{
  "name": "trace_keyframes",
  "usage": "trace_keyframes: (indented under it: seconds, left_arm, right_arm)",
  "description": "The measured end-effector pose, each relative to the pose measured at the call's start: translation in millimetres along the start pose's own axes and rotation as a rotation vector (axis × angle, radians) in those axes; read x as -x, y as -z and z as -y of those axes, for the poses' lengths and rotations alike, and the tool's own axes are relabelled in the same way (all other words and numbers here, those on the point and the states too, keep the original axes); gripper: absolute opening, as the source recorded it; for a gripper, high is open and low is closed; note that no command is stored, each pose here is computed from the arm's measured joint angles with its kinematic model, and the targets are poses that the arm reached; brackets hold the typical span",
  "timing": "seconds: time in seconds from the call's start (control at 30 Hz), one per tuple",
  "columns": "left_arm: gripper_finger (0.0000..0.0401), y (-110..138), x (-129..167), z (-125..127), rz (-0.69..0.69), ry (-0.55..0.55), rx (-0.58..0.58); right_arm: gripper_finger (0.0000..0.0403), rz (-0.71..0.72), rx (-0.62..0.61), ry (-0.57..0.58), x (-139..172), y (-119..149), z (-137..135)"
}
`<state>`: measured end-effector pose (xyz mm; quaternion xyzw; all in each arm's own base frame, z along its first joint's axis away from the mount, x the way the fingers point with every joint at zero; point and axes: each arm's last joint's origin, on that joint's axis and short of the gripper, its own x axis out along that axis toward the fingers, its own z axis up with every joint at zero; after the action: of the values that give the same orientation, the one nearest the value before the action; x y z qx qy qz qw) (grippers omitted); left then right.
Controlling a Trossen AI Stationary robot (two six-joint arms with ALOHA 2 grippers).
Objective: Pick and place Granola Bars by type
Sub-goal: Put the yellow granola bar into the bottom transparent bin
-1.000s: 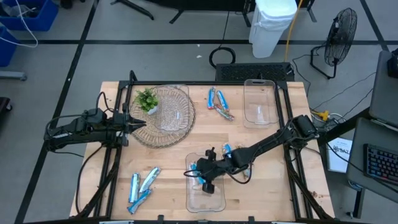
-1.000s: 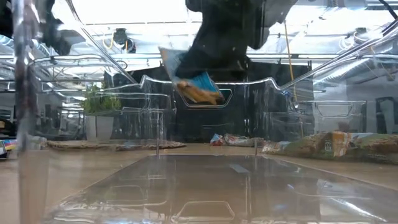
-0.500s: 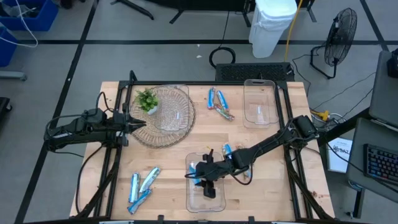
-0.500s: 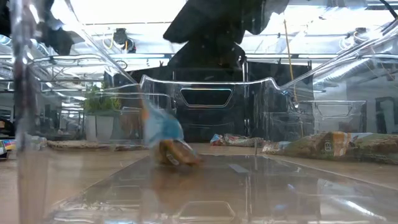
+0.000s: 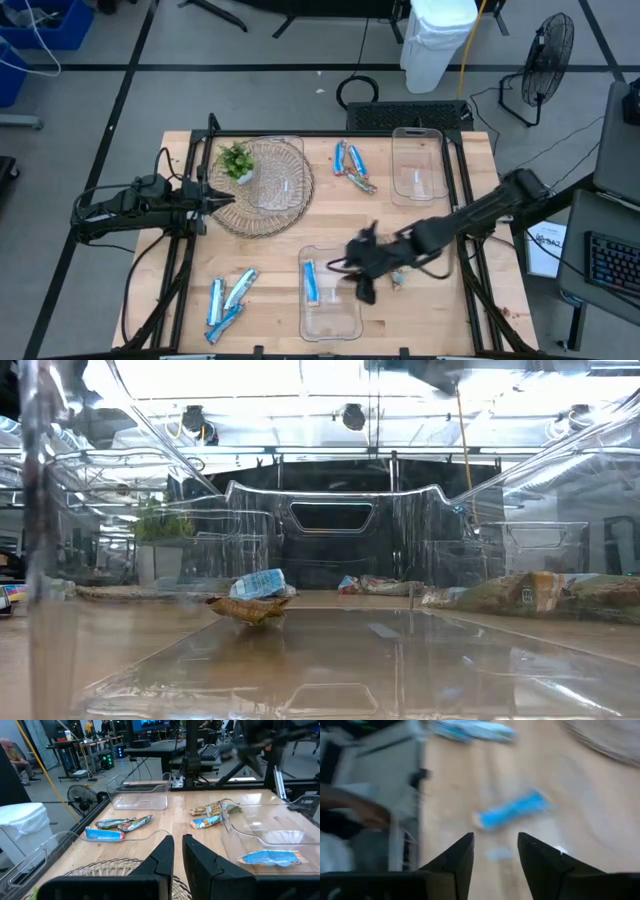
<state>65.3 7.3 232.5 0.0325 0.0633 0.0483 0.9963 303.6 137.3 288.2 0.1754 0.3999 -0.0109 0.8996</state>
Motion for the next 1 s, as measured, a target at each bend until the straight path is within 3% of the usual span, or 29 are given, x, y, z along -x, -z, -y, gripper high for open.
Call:
trace_keyframes:
  seconds: [0.2,0.37,0.53,0.73,1.0]
  left_arm:
    - [0.0047,0,0,0,0.0,0.0,0.0]
    - [0.0047,0,0,0,0.0,0.0,0.0]
    - [0.0047,0,0,0,0.0,0.0,0.0]
    - [0.0047,0,0,0,0.0,0.0,0.0]
    - [0.0047,0,0,0,0.0,0.0,0.0]
  right_arm:
    - [0.0133,-0.172,-0.2,0.369,38,35,22]
    - [0.0133,-0.276,-0.312,0.538,33,72,33]
    - [0.0136,-0.372,-0.38,0.538,6,110,52]
    - [0.0137,-0.402,-0.428,0.401,-28,149,77]
    - [0.0137,-0.404,-0.513,0.333,-39,163,94]
